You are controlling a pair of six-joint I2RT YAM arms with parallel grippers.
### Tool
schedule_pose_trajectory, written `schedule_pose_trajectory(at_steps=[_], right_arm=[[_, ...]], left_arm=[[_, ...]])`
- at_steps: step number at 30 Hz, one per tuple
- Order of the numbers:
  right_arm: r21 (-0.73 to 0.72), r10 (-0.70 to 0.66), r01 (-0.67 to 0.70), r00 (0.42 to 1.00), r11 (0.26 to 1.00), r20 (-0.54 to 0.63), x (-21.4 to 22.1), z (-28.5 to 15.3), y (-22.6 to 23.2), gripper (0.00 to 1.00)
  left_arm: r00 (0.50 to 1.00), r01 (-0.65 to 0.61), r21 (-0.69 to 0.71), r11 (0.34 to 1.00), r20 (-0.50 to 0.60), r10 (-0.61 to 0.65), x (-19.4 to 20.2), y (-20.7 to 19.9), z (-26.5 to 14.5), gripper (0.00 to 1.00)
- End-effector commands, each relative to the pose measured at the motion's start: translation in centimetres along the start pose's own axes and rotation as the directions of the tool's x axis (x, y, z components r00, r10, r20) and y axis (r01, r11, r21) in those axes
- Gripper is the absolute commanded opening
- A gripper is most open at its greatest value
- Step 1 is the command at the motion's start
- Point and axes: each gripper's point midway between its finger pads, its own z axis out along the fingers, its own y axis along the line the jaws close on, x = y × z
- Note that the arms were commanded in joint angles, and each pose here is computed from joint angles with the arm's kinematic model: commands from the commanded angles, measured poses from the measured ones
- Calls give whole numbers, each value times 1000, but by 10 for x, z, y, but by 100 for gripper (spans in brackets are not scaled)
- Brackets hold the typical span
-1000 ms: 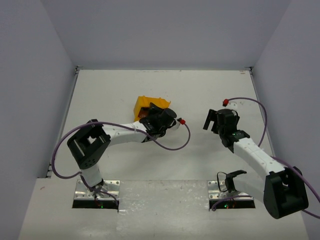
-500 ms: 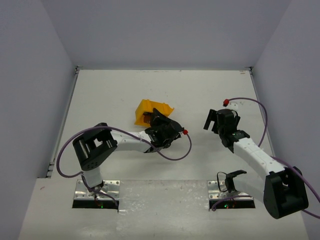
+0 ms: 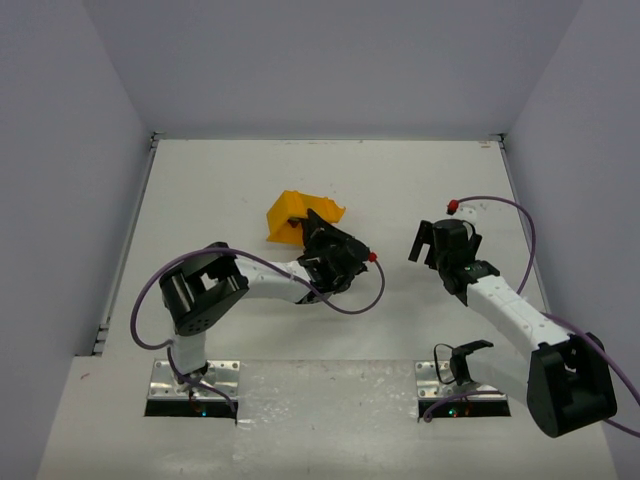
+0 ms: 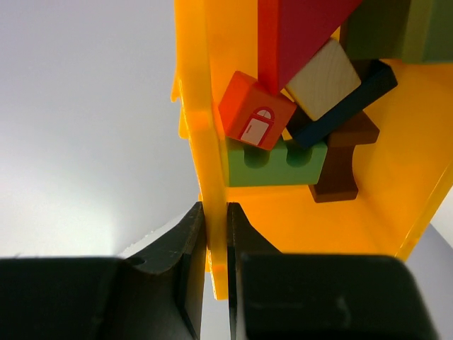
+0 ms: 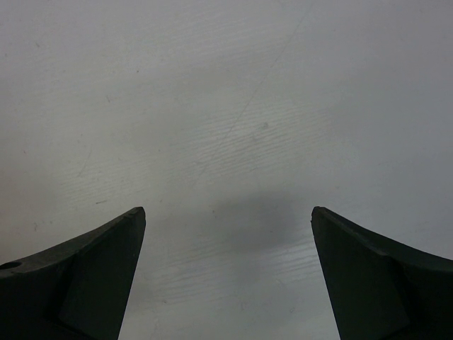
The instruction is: Build the wood block tower
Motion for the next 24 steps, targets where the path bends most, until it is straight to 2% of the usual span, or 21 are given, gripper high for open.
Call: schedule_pose_trajectory(at_steps=[1,6,12,21,24], right_arm=[[9,24,-24,999,1000,43,-17,-1,3,99],[9,26,-27,999,1000,39,-18,0,4,99],[13,27,-27,999,1000,39,-17,-1,3,99],[21,28,-29,999,999,42,-17,-2,1,99],[21,32,-33,998,999,45,-17,-2,1,99]], left_arm=[[993,62,-52,997,-96,-67,31,33,-12,0],[996,15,-53,998,-88,-19,24,25,-13,0],[989,-145,-49,988,-12,144,-13,-20,-34,0],[977,-211,-45,976,4,212,-41,-32,-35,0],[983,-182,-39,983,8,182,-44,-30,-35,0]])
